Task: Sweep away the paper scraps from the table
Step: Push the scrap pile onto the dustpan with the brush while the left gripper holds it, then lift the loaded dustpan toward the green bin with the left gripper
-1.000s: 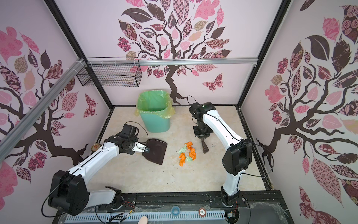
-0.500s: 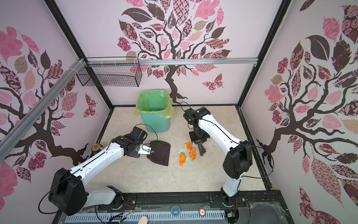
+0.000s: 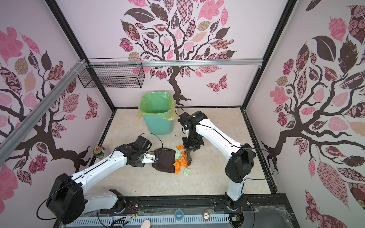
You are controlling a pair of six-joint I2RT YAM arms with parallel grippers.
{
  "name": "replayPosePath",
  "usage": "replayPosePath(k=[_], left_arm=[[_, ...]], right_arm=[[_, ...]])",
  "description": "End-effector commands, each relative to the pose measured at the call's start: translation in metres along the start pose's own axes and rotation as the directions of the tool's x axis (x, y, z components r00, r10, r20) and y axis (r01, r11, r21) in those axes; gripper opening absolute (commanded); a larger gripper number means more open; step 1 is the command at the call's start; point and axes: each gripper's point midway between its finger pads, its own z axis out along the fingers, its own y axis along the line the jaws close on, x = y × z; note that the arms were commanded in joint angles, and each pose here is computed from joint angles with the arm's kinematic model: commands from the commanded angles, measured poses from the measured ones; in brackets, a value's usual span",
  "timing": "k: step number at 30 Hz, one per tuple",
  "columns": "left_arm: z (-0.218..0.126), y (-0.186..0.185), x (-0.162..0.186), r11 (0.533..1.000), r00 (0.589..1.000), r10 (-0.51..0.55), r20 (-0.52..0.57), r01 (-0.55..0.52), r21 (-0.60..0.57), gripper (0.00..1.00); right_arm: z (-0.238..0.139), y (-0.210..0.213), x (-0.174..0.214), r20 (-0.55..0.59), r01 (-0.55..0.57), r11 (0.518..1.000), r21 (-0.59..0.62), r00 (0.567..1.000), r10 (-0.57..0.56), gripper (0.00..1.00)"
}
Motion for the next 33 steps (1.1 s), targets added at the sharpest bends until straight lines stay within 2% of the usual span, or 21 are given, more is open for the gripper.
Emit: replayPosePath(k=[1, 9, 14, 20, 23, 33], left_arm=[[0.006, -0.01, -0.004, 0.999, 0.999, -0.035, 0.031, 0.035, 0.011, 0.0], [0.011, -0.012, -0.006, 0.999, 0.999, -0.039, 0.027, 0.038, 0.023, 0.0], [0.009, -0.01, -0.006, 0.999, 0.998, -0.046, 0.04, 0.045, 0.007, 0.0], [0.015, -0.013, -0.009, 0.997, 0.995, -0.074, 0.069, 0.073, 0.014, 0.0], [0.014, -0.011, -0.012, 0.994, 0.988, -0.105, 0.11, 0.105, 0.006, 0.0], [-0.014, 0.018, -0.02, 0.962, 0.929, -0.211, 0.303, 0.252, -0.103, 0.0]], right_arm=[[0.008, 0.027, 0.007, -0.089, -0.005, 0.997, -0.08, 0.996, -0.002, 0.0], [-0.007, 0.057, 0.0, -0.04, 0.025, 0.991, -0.132, 0.999, -0.03, 0.0], [-0.035, 0.037, -0.004, 0.097, -0.007, 0.998, -0.06, 0.995, 0.013, 0.0], [-0.089, 0.01, -0.001, 0.271, -0.084, 0.992, -0.092, 0.957, 0.106, 0.0], [-0.103, -0.004, 0.01, 0.315, -0.113, 0.988, -0.102, 0.939, 0.14, 0.0], [-0.08, -0.051, 0.056, 0.306, -0.215, 0.977, -0.015, 0.929, 0.209, 0.0]])
